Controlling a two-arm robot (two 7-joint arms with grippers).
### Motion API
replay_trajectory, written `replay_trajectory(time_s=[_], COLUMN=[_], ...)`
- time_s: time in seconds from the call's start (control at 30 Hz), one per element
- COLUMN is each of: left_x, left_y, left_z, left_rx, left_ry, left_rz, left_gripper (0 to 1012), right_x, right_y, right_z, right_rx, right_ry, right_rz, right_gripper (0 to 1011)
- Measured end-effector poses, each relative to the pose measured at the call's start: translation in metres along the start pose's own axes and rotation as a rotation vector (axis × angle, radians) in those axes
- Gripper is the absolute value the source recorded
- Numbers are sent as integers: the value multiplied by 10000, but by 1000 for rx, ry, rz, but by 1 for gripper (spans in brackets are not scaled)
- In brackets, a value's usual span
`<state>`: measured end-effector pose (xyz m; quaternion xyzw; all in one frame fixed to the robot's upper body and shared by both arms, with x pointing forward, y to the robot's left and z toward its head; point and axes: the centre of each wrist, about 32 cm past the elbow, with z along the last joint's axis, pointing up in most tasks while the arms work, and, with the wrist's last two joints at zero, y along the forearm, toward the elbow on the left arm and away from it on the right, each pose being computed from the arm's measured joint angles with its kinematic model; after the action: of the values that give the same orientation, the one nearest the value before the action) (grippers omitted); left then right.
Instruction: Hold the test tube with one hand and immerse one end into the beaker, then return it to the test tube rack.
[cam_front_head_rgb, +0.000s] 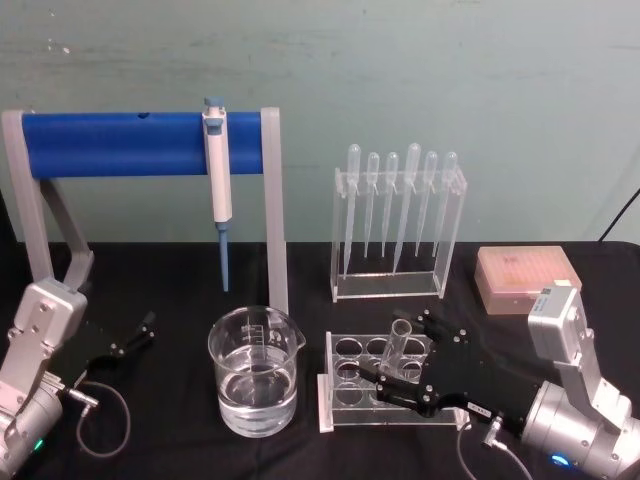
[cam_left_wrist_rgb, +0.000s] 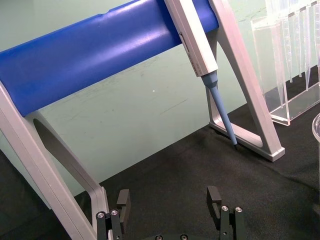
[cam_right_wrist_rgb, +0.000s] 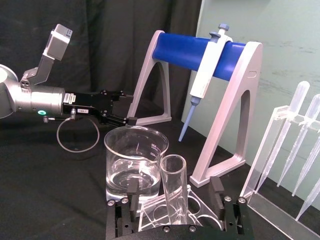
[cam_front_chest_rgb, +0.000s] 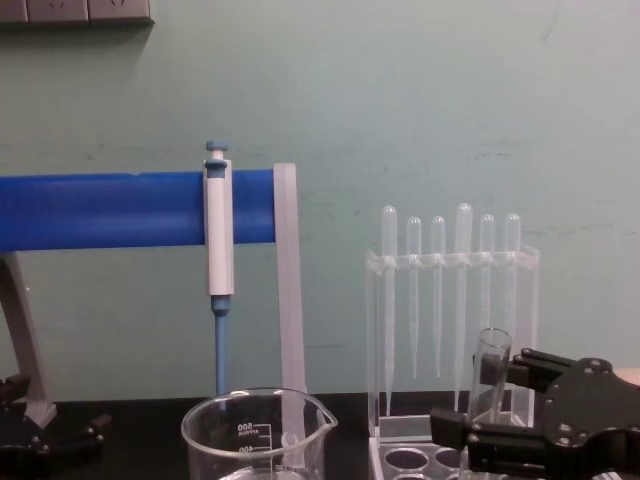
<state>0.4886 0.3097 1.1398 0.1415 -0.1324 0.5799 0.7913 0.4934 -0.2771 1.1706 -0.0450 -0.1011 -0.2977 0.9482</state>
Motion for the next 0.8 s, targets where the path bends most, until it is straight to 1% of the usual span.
replay_trajectory(time_s=[0.1, 0.13, 0.27, 0.33, 0.37, 0.4, 0.43, 0.47, 0.57, 0.6, 0.67, 0.73, 0.8], left_x=[0, 0, 0, 0, 0, 0, 0, 0, 0, 0, 0, 0, 0], left_y=[0, 0, 0, 0, 0, 0, 0, 0, 0, 0, 0, 0, 0], left_z=[0, 0, 0, 0, 0, 0, 0, 0, 0, 0, 0, 0, 0], left_rx=[0, 0, 0, 0, 0, 0, 0, 0, 0, 0, 0, 0, 0], left_ry=[0, 0, 0, 0, 0, 0, 0, 0, 0, 0, 0, 0, 0], left_rz=[0, 0, 0, 0, 0, 0, 0, 0, 0, 0, 0, 0, 0], left_gripper=[1000, 1000, 1000, 1000, 1000, 1000, 1000, 1000, 1000, 1000, 1000, 1000, 1000], right_x=[1, 1, 2, 2, 2, 2, 2, 2, 2, 2, 2, 3, 3], right_y=[-1, -1, -1, -1, -1, -1, -1, -1, -1, -1, -1, -2, -2], right_z=[0, 0, 0, 0, 0, 0, 0, 0, -1, 0, 0, 0, 0], right_rx=[0, 0, 0, 0, 0, -1, -1, -1, -1, 0, 0, 0, 0], right_ry=[0, 0, 1, 1, 1, 1, 2, 2, 2, 2, 2, 2, 3], right_rz=[0, 0, -1, -1, -1, -1, -1, -1, 0, 0, 0, -1, -1], right_gripper=[838, 788, 684, 605, 605, 543, 522, 461, 399, 339, 303, 236, 230])
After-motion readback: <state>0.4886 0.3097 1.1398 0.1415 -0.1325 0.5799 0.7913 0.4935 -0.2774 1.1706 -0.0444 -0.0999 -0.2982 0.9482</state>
